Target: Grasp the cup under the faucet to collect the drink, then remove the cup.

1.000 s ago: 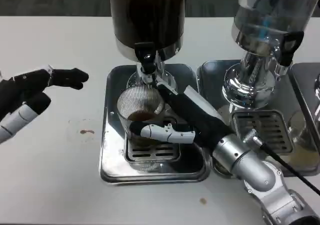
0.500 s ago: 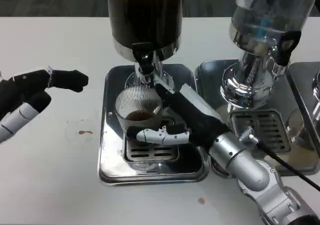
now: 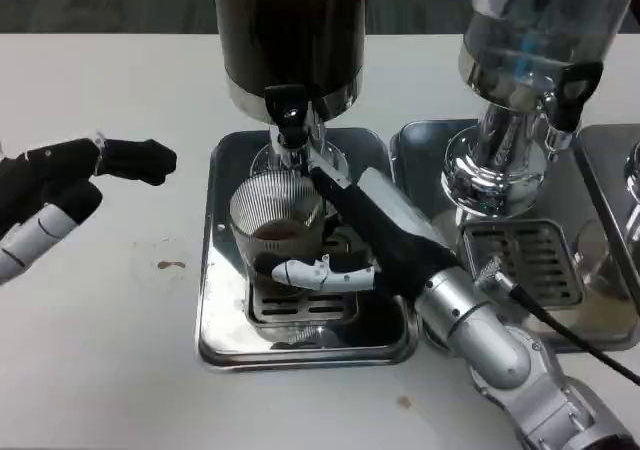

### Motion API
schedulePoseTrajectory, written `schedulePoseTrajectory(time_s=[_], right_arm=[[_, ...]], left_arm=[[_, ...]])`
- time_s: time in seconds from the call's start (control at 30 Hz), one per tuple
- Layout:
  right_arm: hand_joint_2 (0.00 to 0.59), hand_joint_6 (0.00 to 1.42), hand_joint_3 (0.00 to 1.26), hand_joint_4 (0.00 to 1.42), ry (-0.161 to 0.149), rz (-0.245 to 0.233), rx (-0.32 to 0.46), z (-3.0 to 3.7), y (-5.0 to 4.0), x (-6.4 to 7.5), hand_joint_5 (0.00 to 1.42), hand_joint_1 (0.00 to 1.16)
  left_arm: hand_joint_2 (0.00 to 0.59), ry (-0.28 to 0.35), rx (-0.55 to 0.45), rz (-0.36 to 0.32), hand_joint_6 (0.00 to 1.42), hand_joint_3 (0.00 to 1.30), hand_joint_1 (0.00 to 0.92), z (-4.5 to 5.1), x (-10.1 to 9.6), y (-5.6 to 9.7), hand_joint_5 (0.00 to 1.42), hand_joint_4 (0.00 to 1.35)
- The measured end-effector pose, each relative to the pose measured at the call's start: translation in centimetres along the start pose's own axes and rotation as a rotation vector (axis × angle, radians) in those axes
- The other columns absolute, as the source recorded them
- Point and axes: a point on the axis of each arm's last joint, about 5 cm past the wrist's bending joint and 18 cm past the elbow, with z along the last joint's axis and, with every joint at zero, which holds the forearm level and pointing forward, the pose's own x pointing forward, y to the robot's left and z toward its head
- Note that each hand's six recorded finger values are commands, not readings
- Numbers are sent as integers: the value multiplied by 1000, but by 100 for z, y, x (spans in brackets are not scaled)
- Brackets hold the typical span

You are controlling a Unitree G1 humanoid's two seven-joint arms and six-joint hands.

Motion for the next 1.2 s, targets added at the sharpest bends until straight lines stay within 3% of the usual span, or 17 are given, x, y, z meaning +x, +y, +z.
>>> schedulePoseTrajectory(time_s=[0.33,0.57,0.93,1.2], right_arm=[[209,894,34,124,9,-25,-18,6,74,-50,438,666],[227,967,93,188,9,-75,-54,18,127,-93,498,662],[239,1135,240,347,14,-116,-73,24,181,-114,633,657],[296,1190,314,430,20,-174,-74,9,198,-150,704,680]], left_arm=[[181,1,3,-2,334,426,0,2,-1,5,375,367],[181,-2,14,-6,336,421,0,9,0,9,378,368],[182,-10,32,-2,329,404,0,26,3,24,381,357],[183,-1,33,-9,329,404,0,26,-29,12,381,358]])
